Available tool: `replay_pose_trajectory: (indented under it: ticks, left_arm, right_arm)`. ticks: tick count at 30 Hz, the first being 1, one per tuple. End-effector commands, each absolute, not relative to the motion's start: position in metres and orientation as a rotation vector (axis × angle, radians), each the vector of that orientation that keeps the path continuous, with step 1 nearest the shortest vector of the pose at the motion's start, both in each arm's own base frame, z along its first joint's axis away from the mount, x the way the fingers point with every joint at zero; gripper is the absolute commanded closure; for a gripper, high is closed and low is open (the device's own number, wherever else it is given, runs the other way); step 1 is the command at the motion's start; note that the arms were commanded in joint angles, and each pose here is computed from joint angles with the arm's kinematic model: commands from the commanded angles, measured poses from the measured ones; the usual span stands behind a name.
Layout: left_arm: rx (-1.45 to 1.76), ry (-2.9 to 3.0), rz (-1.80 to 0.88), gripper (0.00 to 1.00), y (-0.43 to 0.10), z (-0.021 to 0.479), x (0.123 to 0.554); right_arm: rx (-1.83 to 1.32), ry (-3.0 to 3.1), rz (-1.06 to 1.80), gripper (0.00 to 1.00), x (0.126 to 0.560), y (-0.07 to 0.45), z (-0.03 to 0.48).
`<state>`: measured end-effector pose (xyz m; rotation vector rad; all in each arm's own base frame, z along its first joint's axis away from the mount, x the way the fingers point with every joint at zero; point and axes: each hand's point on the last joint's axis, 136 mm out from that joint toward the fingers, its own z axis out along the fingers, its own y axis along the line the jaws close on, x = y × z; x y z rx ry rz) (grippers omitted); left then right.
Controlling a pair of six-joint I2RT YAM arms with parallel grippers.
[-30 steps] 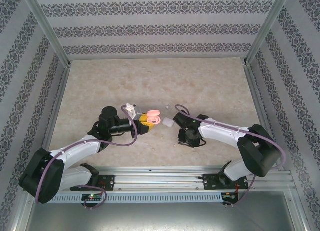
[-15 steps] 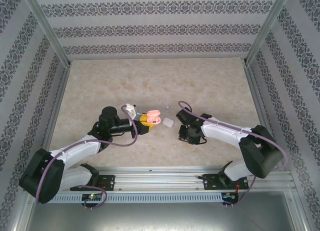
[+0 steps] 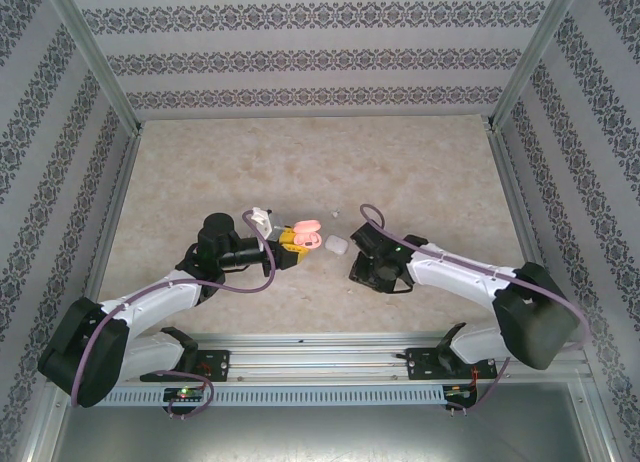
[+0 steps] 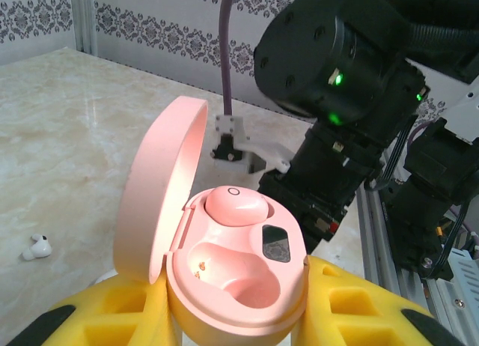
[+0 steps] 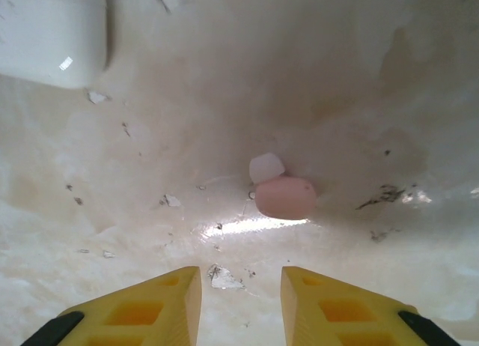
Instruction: Insert the wireless bluetooth earbuds into the charging case
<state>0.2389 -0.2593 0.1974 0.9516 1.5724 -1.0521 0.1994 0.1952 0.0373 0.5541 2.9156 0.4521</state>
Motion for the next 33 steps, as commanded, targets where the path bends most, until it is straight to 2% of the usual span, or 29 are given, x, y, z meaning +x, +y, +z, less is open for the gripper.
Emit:
replay_pose_trajectory:
  ticks: [1,10,33]
  left_arm:
    - [0.950,1.516,-1.024,0.86,-0.257,0.211,0.241]
    - [0.952,1.516,-1.021,0.86,-0.256,0.210,0.240]
    - [0.956,1.525,-1.013,0.86,-0.255,0.208,0.239]
  right_arm:
    - [0.625,2.935,0.471,0.66,0.195,0.201,0.022]
    - [0.660,2.929,0.417,0.66,0.209,0.188,0.011]
    - [0.645,2.883,0.442,0.67,0.251,0.175,0.026]
